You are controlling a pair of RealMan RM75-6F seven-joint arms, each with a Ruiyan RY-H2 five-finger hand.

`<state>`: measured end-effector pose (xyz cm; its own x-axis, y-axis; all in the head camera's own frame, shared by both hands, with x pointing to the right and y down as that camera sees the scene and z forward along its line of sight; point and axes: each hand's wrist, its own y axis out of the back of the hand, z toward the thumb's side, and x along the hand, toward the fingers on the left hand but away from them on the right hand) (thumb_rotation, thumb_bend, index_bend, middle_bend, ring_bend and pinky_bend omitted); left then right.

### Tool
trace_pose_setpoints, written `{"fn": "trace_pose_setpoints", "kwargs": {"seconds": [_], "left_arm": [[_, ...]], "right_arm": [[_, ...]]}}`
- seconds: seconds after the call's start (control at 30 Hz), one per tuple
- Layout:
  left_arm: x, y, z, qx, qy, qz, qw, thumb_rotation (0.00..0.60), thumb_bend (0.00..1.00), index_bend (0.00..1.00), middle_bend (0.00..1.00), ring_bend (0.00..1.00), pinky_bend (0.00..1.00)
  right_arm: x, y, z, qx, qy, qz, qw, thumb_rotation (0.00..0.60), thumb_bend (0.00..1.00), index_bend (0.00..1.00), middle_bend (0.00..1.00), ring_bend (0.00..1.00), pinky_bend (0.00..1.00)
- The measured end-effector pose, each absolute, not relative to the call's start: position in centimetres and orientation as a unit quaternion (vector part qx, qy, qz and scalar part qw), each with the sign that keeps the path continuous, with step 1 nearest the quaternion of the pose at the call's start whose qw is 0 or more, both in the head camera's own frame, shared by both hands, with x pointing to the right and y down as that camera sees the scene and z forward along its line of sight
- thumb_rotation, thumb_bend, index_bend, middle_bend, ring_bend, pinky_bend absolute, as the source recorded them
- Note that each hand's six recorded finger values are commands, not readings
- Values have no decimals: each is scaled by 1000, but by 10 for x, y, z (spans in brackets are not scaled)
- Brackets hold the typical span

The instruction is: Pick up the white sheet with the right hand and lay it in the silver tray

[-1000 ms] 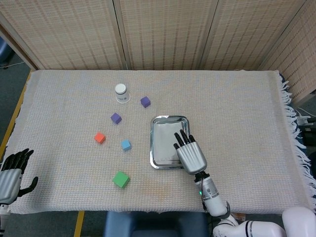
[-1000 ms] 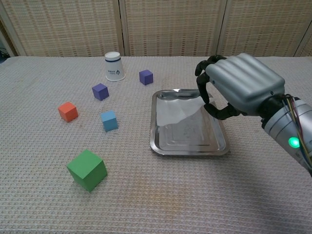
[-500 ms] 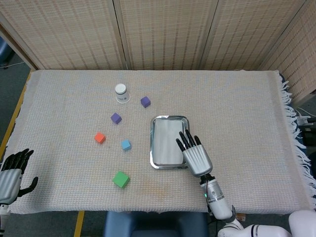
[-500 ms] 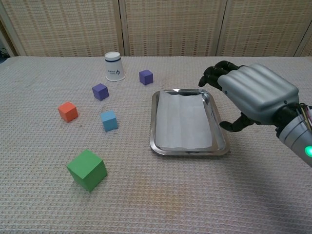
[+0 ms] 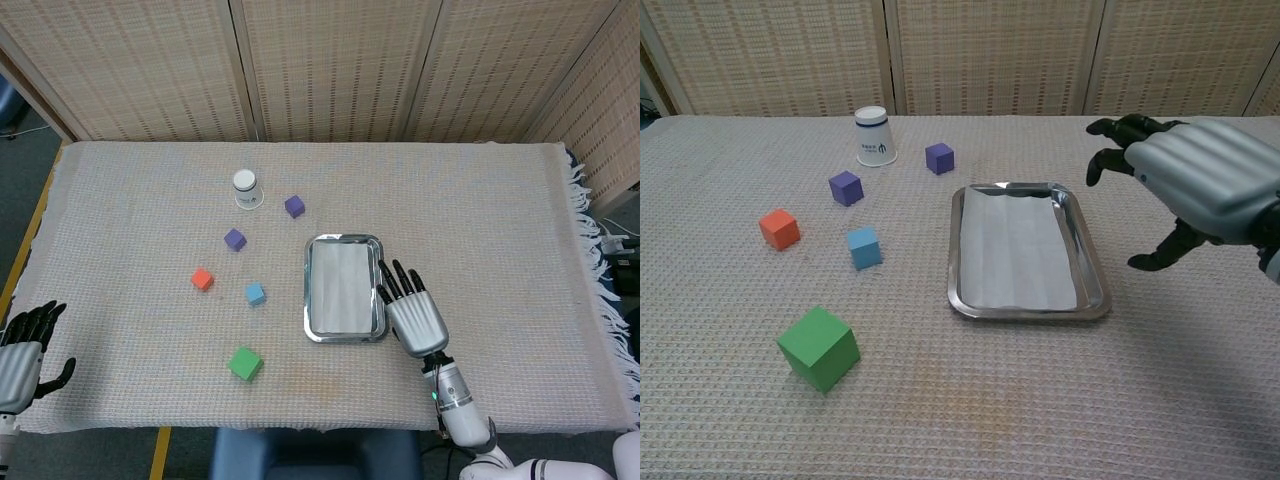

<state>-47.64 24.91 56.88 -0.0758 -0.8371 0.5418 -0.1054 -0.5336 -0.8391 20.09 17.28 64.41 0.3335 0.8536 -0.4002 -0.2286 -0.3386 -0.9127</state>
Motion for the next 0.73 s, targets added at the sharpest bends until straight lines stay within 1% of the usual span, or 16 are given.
{"fn": "trace_pose_setpoints", "kwargs": {"seconds": [0.23, 0.3, 0.33, 0.37, 0.43, 0.57, 0.73], "left_arm": [[-476, 247, 564, -610, 393, -618, 302, 600, 382, 0, 0, 0, 37], [-475, 248, 562, -610, 393, -616, 308, 600, 383, 0, 0, 0, 38], [-474, 248, 561, -610, 393, -614, 310, 600, 382, 0, 0, 0, 37], [-474, 248, 561, -609, 394, -613, 313, 600, 382, 0, 0, 0, 37], [-473, 248, 558, -606, 394, -610, 324, 600, 382, 0, 0, 0, 35], [-472, 250, 555, -596, 393, -610, 345, 600, 381, 0, 0, 0, 33], [-476, 253, 551, -589, 401, -609, 349, 600, 381, 0, 0, 0, 32]], "right_arm": [[256, 168, 611, -622, -293, 528, 498, 600, 13, 360, 0, 0, 134], [278, 172, 599, -622, -308, 533, 485, 600, 13, 373, 0, 0, 88], [287, 174, 594, -622, -313, 536, 478, 596, 13, 376, 0, 0, 69], [300, 178, 588, -622, -319, 541, 468, 579, 13, 383, 0, 0, 36], [317, 185, 581, -624, -326, 548, 452, 547, 8, 394, 0, 0, 4], [349, 211, 569, -634, -322, 564, 420, 541, 0, 412, 0, 0, 0], [364, 224, 561, -633, -326, 563, 419, 541, 0, 435, 0, 0, 0]]}}
